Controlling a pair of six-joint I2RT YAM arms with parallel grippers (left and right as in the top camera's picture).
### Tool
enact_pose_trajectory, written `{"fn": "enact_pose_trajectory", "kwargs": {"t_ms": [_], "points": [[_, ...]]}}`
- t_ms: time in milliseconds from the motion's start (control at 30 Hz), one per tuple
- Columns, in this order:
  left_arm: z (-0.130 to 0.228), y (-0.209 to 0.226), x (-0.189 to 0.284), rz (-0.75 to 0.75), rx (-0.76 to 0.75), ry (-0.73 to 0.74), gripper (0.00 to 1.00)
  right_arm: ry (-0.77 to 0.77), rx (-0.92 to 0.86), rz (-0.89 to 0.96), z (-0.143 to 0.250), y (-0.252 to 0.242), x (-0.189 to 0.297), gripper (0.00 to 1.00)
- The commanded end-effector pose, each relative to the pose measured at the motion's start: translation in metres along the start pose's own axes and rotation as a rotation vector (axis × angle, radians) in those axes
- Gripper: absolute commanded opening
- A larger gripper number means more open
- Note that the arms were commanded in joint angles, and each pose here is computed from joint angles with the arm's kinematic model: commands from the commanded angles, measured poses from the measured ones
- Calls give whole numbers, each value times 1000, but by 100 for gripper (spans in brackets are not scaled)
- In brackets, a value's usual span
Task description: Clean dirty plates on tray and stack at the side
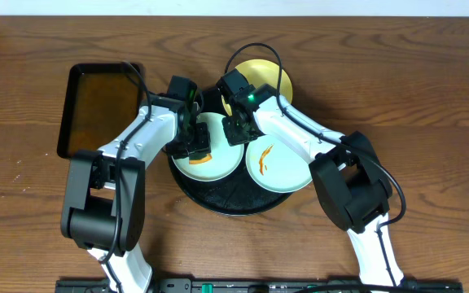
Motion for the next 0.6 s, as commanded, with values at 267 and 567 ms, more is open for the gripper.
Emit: {"fn": "enact_pose_trajectory", "kwargs": {"t_ms": [267,567], "points": [[-2,2,1,-9,1,-14,33,27,0,16,6,-2,-10,1],[-12,1,1,-4,-9,-65,54,26,0,16,6,-2,-10,1]]}}
Point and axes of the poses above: each gripper's point midway between its finger pads, its own x axis back along the fingers, its own y axis along the line the jaws close on, z = x × y, the point moved 5 cm from there along x, back along the fingers, and after that the axes turned 15 degrees about -x, right-handed, at the moved point
